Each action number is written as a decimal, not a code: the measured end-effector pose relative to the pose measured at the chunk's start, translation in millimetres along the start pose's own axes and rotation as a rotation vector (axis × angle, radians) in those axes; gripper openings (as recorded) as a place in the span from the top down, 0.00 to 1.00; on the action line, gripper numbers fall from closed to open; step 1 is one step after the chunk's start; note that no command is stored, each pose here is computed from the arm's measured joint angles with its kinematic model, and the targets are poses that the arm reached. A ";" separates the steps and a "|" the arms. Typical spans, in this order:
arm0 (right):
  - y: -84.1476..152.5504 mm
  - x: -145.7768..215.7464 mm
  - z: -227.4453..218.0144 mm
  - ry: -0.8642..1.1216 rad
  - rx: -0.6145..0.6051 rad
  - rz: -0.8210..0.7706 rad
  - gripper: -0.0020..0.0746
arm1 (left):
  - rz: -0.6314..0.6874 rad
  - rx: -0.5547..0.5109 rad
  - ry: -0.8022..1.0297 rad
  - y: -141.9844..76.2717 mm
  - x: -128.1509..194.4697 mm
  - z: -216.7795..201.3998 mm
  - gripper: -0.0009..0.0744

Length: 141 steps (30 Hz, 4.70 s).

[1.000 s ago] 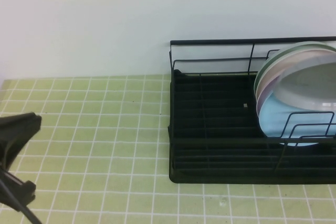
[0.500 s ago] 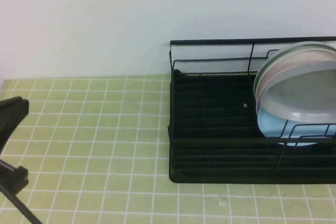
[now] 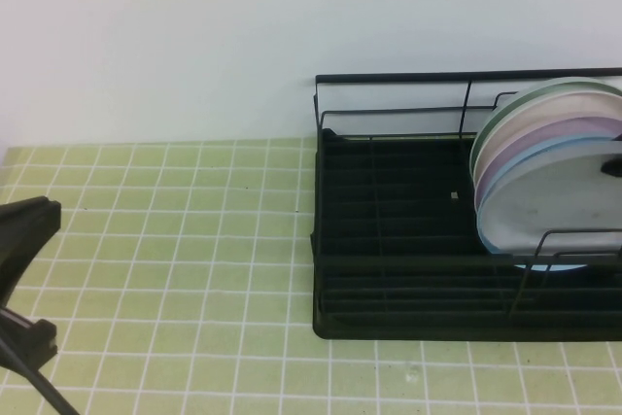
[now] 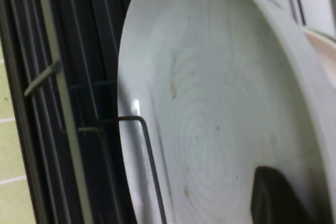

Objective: Place plate on rack

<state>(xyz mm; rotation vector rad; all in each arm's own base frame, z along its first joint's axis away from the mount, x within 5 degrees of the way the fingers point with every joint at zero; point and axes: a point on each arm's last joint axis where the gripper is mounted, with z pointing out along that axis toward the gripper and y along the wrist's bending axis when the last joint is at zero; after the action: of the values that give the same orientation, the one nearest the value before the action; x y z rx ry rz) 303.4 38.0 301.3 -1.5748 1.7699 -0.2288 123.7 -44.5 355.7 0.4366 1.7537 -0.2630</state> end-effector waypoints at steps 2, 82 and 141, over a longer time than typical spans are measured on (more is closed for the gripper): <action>0.5 2.3 5.5 0.006 -0.014 0.003 0.84 | 0.012 0.000 0.000 0.0 0.0 0.0 0.99; 171.6 13.5 -129.3 -0.506 0.633 0.801 0.97 | -0.094 -0.198 -0.157 6.9 69.6 -7.9 0.99; 254.9 69.1 -84.7 0.080 0.673 -0.062 0.97 | 0.173 -0.085 -0.159 -10.8 92.1 -18.9 0.99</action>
<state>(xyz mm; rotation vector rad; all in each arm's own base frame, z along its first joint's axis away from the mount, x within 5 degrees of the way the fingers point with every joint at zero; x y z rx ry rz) 53.6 5.0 185.6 -1.1344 1.4780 -0.8311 85.7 -32.9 269.8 0.4890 1.5553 -0.0965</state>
